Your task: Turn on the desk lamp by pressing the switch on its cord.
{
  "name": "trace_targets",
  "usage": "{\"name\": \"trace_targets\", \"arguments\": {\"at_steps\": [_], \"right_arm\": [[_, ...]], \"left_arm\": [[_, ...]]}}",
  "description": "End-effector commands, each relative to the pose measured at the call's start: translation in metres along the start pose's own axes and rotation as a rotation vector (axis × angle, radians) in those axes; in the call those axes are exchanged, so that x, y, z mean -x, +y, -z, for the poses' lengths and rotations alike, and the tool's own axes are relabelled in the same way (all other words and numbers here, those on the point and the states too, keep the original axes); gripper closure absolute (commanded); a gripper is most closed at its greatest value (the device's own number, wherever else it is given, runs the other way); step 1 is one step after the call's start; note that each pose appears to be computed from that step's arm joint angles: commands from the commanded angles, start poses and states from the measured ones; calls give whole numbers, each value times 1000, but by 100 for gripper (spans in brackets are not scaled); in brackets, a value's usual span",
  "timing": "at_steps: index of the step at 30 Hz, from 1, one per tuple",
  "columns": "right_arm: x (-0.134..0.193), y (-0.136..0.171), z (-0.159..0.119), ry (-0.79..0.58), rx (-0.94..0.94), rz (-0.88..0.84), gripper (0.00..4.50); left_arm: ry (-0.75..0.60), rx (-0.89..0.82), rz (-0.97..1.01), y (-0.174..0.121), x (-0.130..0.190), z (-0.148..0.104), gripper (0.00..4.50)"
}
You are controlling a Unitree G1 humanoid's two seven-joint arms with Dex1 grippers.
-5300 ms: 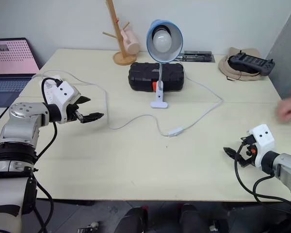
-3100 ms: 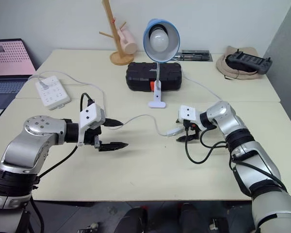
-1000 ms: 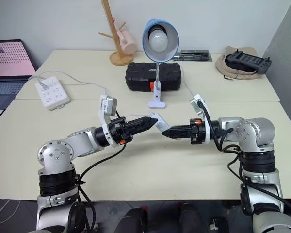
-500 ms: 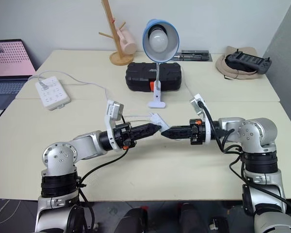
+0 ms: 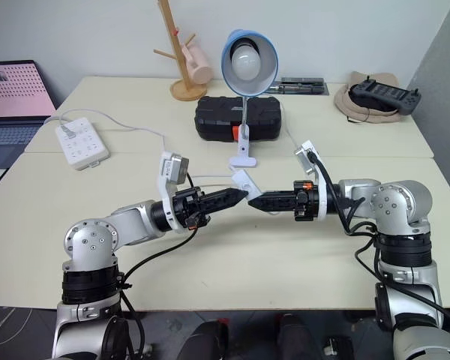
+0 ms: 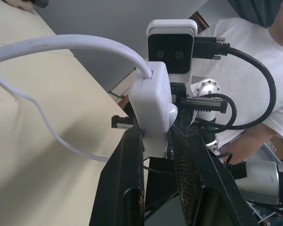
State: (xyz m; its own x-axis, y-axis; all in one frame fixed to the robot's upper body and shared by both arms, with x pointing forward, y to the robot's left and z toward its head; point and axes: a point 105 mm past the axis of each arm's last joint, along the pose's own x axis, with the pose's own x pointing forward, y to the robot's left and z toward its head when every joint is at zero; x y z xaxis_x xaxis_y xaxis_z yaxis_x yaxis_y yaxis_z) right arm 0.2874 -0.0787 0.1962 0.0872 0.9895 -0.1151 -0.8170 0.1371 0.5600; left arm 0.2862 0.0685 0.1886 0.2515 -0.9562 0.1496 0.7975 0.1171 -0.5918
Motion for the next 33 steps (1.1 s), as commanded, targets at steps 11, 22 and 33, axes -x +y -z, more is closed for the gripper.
{"name": "trace_targets", "arguments": {"at_steps": [11,22,33], "right_arm": [[-3,12,-4,8,52,-44,411],[-1,9,-2,11,43,-35,411],[-2,11,-3,10,48,-42,411]], "left_arm": [[-22,-61,-14,-4,-1,-11,203],[-41,-45,1,-7,0,-14,238],[-20,-53,23,-11,-2,-10,387]]}}
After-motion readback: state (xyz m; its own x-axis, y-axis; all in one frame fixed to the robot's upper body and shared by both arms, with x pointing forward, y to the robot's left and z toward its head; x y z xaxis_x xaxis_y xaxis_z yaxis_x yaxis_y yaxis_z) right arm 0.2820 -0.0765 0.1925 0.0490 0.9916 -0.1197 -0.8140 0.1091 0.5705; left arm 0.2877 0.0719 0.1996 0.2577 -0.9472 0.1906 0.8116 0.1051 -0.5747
